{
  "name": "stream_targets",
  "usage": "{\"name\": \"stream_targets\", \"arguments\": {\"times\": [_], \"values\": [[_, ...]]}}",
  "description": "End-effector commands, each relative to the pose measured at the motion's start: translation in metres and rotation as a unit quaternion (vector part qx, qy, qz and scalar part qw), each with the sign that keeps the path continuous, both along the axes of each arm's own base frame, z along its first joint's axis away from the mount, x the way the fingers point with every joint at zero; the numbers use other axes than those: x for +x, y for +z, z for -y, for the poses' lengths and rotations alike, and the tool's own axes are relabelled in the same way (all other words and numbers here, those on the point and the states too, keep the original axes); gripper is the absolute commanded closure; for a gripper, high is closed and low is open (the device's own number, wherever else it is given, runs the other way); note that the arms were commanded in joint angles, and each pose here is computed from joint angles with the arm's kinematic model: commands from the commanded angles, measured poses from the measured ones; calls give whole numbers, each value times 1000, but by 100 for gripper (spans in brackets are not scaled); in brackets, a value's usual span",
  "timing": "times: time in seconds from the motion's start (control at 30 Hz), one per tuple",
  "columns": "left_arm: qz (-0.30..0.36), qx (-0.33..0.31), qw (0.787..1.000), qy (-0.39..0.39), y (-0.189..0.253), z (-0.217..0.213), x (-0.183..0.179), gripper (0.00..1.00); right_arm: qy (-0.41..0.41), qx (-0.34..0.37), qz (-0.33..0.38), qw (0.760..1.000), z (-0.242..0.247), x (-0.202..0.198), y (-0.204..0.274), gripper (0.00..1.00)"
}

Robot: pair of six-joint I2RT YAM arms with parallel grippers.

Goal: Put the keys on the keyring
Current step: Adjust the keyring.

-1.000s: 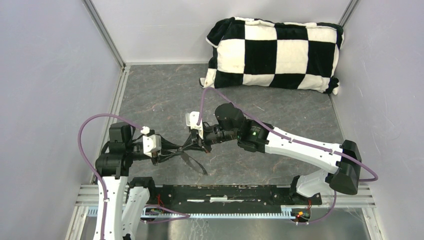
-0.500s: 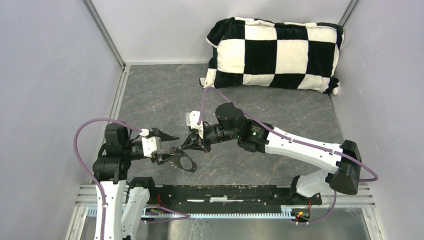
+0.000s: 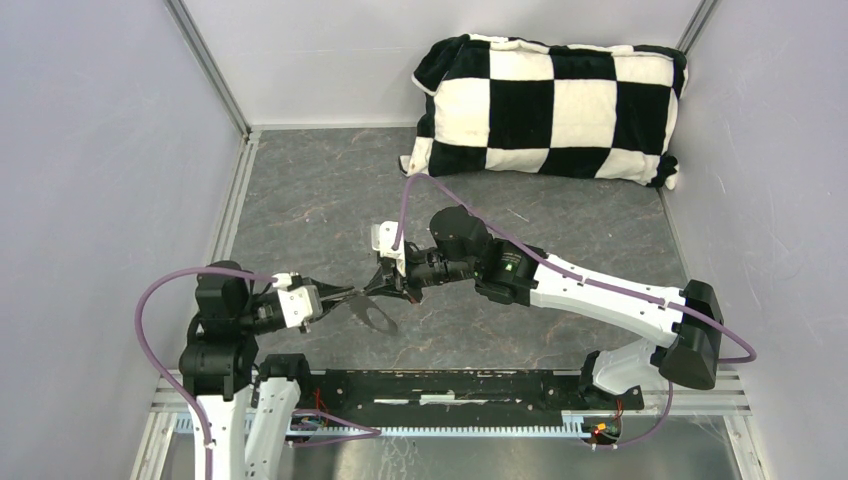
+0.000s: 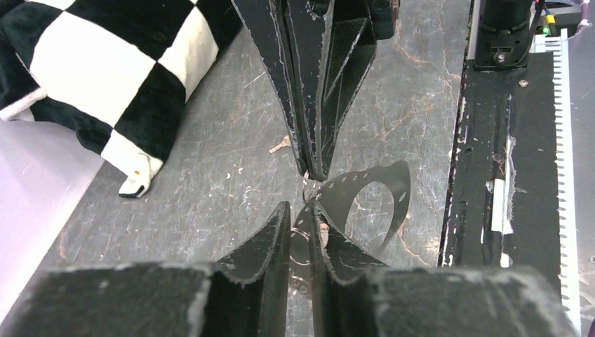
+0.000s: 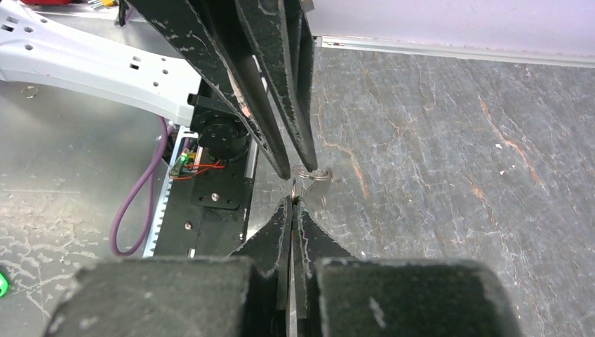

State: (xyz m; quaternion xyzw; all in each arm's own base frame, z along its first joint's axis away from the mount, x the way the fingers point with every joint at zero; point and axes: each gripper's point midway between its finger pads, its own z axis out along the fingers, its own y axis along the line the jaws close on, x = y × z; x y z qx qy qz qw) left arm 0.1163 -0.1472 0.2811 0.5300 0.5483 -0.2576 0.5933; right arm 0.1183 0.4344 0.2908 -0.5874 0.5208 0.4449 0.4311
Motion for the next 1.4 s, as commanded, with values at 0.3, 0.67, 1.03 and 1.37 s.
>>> {"name": "stream_targets", "arguments": {"times": [0.3, 0.67, 1.03, 1.37], "values": [[-121, 44, 991, -43, -23, -3, -16, 86, -41, 34, 38, 998, 4, 16, 33, 99], [-146, 11, 986, -74, -27, 5, 1, 59, -29, 36, 27, 999, -1, 12, 31, 99], [-147, -14, 985, -93, -26, 10, 3, 54, -5, 43, 18, 999, -6, 5, 34, 99], [-146, -25, 984, -99, -23, 12, 6, 64, 9, 39, 12, 999, -8, 1, 30, 99]]}}
